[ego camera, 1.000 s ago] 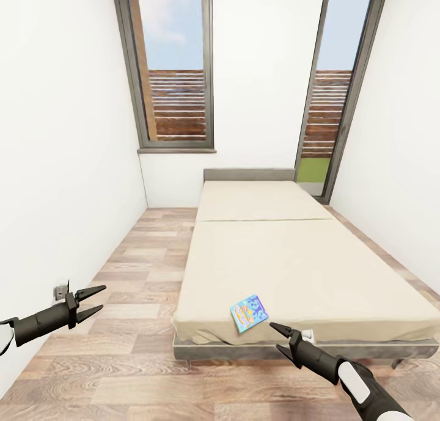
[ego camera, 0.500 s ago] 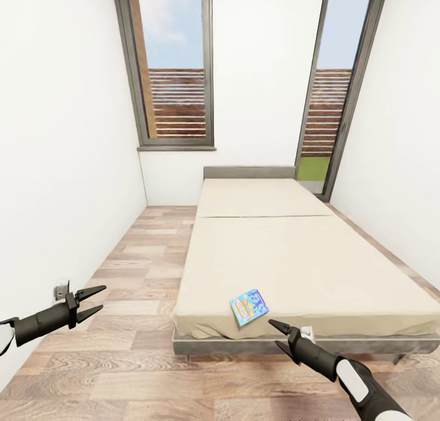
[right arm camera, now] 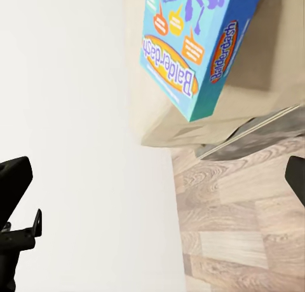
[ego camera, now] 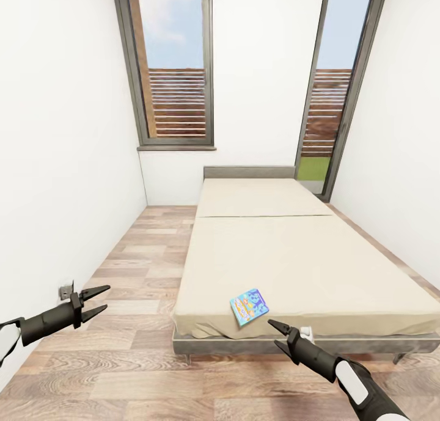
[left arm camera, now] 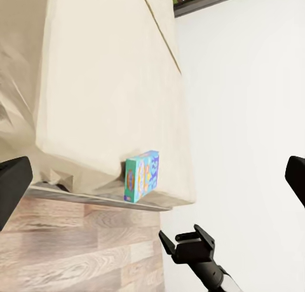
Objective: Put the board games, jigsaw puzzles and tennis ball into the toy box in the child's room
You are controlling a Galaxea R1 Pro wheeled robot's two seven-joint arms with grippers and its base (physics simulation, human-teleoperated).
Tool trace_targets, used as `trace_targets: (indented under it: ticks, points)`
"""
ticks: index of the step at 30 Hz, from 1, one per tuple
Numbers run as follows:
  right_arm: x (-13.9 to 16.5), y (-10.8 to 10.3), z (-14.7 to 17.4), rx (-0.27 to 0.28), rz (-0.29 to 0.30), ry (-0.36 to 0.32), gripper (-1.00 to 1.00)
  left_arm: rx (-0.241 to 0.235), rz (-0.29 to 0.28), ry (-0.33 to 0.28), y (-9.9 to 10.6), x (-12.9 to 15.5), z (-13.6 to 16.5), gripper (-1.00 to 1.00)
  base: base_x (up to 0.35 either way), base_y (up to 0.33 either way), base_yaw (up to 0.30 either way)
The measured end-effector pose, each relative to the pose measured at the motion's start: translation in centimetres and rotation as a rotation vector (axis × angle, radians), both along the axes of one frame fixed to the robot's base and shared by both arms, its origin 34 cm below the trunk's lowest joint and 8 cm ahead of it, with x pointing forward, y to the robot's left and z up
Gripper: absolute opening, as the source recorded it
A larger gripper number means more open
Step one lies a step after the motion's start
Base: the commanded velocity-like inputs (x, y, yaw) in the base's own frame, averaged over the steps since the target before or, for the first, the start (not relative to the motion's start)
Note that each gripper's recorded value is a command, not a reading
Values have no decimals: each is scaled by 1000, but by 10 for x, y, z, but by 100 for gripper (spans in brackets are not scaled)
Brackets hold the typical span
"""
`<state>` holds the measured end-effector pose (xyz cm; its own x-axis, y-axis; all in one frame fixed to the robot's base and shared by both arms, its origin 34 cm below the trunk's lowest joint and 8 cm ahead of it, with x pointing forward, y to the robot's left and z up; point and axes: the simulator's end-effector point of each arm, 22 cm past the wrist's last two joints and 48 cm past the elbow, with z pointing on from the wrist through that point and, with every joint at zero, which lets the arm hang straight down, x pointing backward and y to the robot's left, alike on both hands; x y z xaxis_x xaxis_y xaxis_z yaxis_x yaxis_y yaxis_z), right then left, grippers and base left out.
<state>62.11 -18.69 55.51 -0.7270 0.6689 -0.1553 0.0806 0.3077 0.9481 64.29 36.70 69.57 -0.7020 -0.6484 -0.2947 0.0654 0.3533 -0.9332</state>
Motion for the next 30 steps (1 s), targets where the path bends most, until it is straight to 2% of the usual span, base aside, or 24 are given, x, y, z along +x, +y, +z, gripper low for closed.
trace_targets:
  ticks: [9, 30]
  points:
    - [0, -1, 0, -1, -1, 1, 100, 3, -3, 7, -3, 0, -3, 100, 81, 78, 0]
    - [-1, 3, -4, -8, -2, 9, 100, 3, -2, 6, -3, 0, -3, 100, 5, 60, 0]
